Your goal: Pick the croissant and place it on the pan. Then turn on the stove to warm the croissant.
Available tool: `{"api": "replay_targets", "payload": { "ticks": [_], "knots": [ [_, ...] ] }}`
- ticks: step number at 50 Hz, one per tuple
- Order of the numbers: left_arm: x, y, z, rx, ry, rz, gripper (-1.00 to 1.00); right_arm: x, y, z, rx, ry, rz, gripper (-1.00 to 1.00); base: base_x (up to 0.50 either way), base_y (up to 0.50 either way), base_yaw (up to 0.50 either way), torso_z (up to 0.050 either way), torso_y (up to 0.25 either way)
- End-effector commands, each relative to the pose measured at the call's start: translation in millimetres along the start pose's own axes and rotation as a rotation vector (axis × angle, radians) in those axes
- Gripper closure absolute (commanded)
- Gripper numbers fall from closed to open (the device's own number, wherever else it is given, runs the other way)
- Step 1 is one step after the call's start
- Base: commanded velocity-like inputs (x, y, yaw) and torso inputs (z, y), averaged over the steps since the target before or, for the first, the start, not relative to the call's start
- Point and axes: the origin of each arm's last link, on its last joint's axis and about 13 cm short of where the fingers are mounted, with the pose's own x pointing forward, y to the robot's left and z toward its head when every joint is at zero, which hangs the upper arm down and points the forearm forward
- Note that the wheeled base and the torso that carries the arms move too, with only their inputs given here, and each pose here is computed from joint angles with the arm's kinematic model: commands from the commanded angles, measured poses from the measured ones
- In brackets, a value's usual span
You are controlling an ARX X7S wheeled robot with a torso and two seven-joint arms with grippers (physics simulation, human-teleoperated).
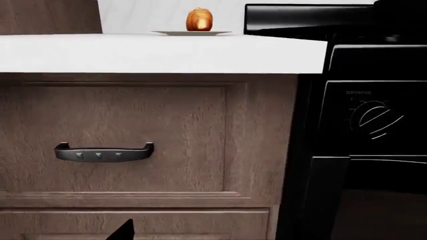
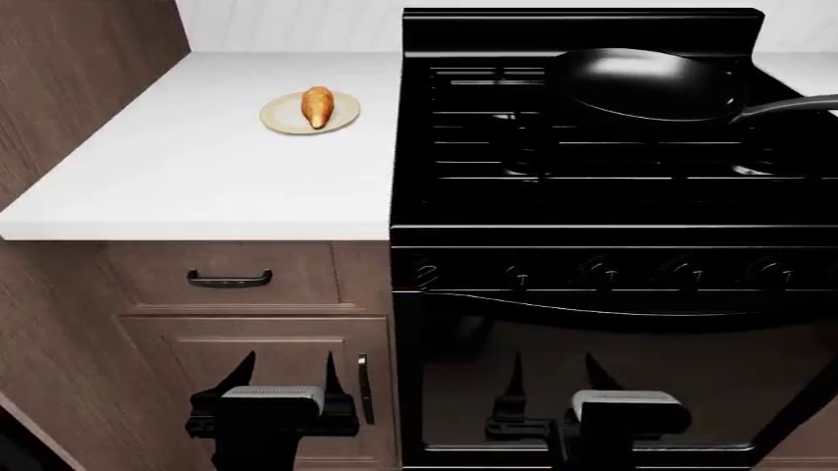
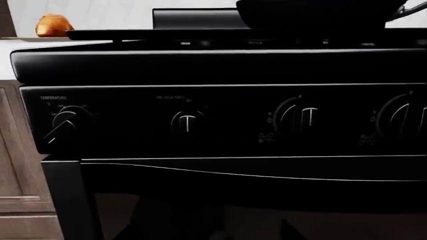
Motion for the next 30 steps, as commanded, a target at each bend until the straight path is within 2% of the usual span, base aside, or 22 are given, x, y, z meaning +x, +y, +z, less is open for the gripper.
{"api": "replay_targets", "payload": {
  "ticks": [1,3,15,17,21,24,27,30],
  "knots": [
    [0.9,-1.0,0.0,-0.005,0.003,0.007,-1.00,0.9,-2.2,-0.7,0.015,0.008,-0.015,-1.00,0.00,0.00,0.00,0.000,0.000],
    [0.4,-1.4,0.9,-0.014,-0.002,-0.002,-1.00,1.0,-2.3,-0.8,0.015,0.009,-0.016,-1.00,0.00,0.00,0.00,0.000,0.000],
    [2.3,-3.0,6.7,-0.029,0.035,-0.012,-1.00,0.9,-2.5,3.4,-0.004,-0.012,-0.024,-1.00,0.00,0.00,0.00,0.050,0.026],
    [0.6,-3.7,15.3,-0.032,0.035,-0.007,-1.00,2.1,-3.6,8.6,0.022,-0.005,-0.029,-1.00,0.00,0.00,0.00,0.050,0.027],
    [-2.9,-1.3,40.2,-0.051,0.035,0.010,-1.00,-0.6,-1.6,31.7,0.021,-0.021,0.001,-1.00,0.00,0.00,0.00,0.050,0.037],
    [-3.6,1.6,62.2,-0.095,0.054,-0.021,-1.00,-4.6,-0.3,57.3,0.003,-0.080,0.032,-1.00,0.00,0.00,0.00,0.050,0.040],
    [-3.1,5.2,87.4,-0.076,0.042,-0.059,-1.00,-4.5,-3.3,80.8,-0.018,-0.115,0.047,-1.00,0.00,0.00,0.00,0.050,0.041],
    [-3.6,7.4,112.8,-0.066,0.043,-0.117,-1.00,-0.8,-7.9,107.4,0.008,-0.121,0.096,-1.00,0.00,0.00,0.00,0.050,0.042]
  ]
}}
